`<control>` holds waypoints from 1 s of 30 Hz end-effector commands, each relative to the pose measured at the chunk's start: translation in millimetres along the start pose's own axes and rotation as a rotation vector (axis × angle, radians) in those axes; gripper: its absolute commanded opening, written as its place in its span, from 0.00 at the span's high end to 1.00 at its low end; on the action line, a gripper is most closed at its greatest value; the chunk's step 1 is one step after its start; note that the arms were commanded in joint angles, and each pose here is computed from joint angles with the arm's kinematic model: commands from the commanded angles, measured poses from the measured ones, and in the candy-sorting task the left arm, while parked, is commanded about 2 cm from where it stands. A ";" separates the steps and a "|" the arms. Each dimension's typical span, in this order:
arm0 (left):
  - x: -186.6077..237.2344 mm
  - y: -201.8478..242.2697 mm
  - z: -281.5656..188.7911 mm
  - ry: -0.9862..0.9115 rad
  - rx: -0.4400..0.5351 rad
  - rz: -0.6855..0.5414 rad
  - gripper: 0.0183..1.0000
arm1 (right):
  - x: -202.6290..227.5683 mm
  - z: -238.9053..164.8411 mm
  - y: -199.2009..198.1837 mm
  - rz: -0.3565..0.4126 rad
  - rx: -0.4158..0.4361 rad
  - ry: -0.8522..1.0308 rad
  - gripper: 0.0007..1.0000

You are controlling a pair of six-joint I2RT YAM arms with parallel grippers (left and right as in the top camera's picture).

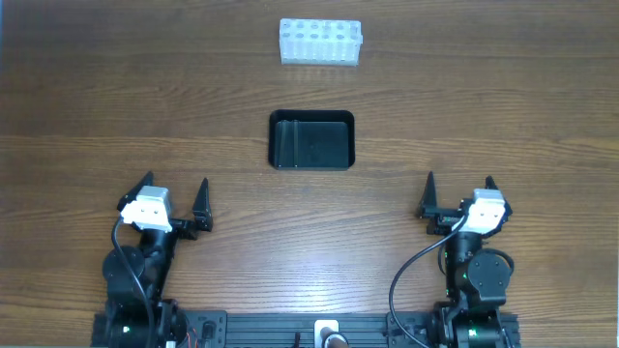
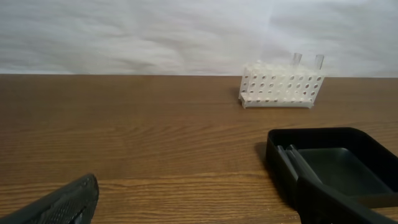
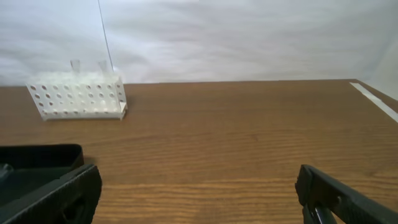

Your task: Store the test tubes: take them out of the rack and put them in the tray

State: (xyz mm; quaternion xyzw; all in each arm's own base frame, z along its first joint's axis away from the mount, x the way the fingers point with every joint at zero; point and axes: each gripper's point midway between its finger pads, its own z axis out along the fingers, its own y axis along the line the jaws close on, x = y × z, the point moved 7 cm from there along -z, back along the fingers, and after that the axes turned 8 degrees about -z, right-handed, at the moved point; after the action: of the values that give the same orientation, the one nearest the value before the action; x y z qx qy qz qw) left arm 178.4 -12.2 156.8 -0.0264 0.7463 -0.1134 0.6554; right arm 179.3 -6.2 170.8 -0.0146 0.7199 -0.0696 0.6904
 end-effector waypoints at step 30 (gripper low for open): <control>0.9 -0.6 -0.2 0.000 0.012 -0.011 0.00 | -85.4 234.0 197.8 -0.065 -0.451 0.515 0.02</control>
State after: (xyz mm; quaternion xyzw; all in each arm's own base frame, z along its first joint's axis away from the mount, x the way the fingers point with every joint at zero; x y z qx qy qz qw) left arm 178.3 -12.6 156.8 -0.0252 0.7463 -0.1147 0.6552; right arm 412.1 164.1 215.8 -0.1891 0.8663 0.0808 0.4553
